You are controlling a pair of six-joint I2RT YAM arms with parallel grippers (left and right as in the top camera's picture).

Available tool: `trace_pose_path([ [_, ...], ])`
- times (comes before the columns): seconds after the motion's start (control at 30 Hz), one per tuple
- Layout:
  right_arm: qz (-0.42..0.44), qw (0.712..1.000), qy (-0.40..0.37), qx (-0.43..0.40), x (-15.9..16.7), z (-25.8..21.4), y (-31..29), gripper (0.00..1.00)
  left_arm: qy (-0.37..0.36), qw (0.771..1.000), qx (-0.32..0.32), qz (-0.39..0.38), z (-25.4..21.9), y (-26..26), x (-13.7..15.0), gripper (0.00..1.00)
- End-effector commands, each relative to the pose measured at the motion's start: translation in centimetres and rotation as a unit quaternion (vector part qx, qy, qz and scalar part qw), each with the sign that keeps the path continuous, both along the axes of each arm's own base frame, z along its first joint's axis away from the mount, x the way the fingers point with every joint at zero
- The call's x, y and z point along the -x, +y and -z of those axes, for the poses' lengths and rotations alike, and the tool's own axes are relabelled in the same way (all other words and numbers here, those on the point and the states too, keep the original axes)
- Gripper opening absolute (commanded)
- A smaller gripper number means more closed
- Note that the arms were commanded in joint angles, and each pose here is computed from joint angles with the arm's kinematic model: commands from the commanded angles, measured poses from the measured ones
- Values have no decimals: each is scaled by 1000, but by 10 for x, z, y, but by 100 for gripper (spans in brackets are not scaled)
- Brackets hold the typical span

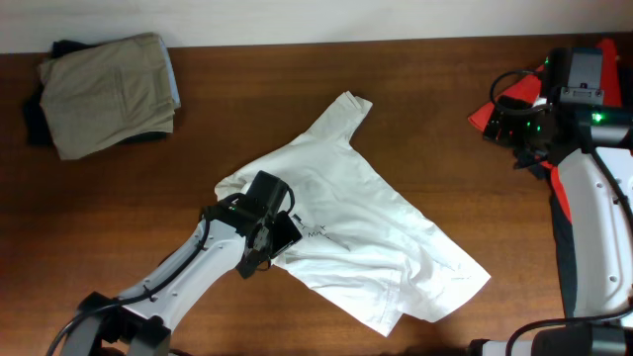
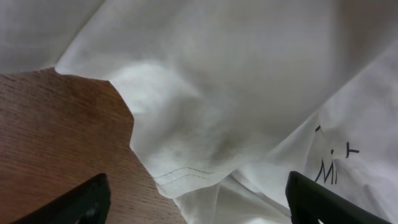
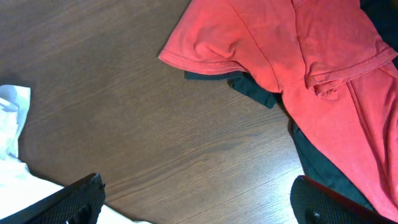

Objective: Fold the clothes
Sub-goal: 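Grasp the left edge of the white T-shirt with the left gripper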

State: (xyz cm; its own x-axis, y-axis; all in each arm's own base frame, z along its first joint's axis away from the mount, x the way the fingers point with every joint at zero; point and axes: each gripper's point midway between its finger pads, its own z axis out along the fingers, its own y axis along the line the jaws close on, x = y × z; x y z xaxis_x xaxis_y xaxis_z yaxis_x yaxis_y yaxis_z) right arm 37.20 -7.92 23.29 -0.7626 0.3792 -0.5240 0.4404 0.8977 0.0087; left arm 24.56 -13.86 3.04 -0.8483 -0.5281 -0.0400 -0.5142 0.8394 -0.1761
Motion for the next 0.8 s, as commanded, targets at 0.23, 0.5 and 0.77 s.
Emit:
trace_pose_path([
  [0.23,4,1000,-1,7,-1,-2,-5,99,5,1000,2,-1,4,0,1,89],
  [0.5,4,1000,-1,7,-1,-2,-5,99,30,999,25,8,13,3,12,89],
  [0.77,4,1000,-1,7,-1,-2,-5,99,22,999,29,-11,15,11,5,76],
])
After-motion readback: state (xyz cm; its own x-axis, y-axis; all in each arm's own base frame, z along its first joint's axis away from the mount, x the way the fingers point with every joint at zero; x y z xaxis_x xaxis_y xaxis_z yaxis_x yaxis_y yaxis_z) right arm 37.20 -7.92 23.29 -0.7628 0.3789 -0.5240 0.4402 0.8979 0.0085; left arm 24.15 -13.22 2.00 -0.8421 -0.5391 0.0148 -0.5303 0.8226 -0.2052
